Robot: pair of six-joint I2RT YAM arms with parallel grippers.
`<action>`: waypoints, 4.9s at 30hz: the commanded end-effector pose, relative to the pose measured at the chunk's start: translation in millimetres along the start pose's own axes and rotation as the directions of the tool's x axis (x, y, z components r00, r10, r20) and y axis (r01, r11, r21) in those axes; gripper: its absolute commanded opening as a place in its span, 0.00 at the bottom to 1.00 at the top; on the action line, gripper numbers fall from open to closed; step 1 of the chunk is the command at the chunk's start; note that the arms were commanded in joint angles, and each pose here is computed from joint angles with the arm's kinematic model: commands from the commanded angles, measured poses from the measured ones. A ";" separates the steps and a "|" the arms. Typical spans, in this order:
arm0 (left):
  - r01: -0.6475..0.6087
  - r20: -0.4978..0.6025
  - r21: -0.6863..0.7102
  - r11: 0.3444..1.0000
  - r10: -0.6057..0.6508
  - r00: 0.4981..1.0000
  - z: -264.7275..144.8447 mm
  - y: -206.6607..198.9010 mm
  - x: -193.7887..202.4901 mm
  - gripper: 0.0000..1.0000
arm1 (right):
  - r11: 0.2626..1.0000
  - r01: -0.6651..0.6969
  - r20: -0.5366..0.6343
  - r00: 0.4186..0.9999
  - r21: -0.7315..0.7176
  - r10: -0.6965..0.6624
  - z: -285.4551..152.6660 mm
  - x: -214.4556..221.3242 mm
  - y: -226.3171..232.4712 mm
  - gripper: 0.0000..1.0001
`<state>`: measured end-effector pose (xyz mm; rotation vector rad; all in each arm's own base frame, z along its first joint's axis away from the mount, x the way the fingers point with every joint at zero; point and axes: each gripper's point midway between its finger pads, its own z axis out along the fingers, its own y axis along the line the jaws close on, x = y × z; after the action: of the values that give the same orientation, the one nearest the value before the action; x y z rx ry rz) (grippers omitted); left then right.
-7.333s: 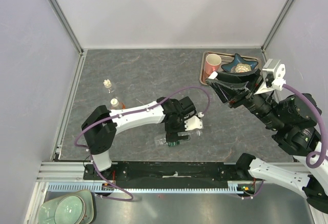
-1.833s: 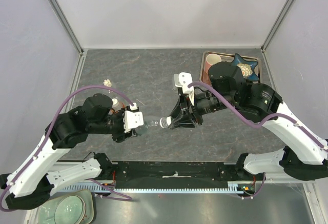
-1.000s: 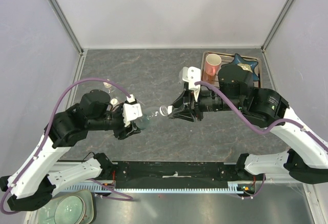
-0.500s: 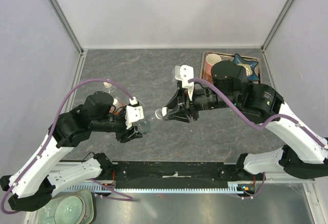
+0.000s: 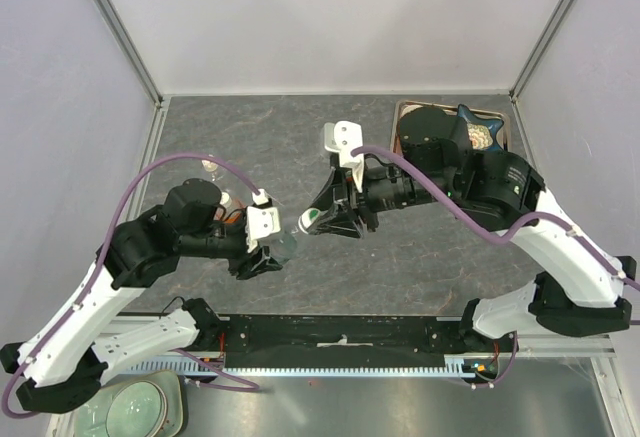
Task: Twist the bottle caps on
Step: Screw the bottle cap onto the plastic bottle.
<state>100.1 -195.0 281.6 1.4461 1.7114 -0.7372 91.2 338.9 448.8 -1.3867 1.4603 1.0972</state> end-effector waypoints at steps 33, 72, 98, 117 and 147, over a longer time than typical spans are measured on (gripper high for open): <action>0.050 0.451 -0.093 0.994 -0.002 0.893 11.4 12.8 -50.2 0.45 | 0.989 0.147 0.237 0.961 -0.008 -0.141 -33.7 -78.3 47.2 0.38; 0.012 0.462 0.158 0.987 -0.085 0.883 27.9 -27.2 -43.1 0.37 | 0.990 0.139 0.144 0.979 0.034 -0.142 17.7 -54.0 21.0 0.41; -0.055 0.496 0.206 0.977 -0.056 0.867 15.8 -43.1 -48.5 0.35 | 0.993 0.106 0.127 0.986 0.050 -0.112 27.9 -49.4 4.8 0.42; -0.028 0.492 0.196 0.980 -0.073 0.867 17.9 -39.4 -46.2 0.33 | 0.993 0.108 0.160 0.980 0.045 -0.114 22.2 -60.1 4.8 0.42; 0.000 0.497 0.187 0.982 -0.094 0.863 16.1 -36.3 -44.9 0.30 | 0.982 0.013 0.096 0.995 -0.186 0.005 32.2 -39.1 35.7 0.48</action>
<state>66.9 -239.1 294.9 1.2335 1.3323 -1.2012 73.1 382.3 484.2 -1.3862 1.2950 1.2279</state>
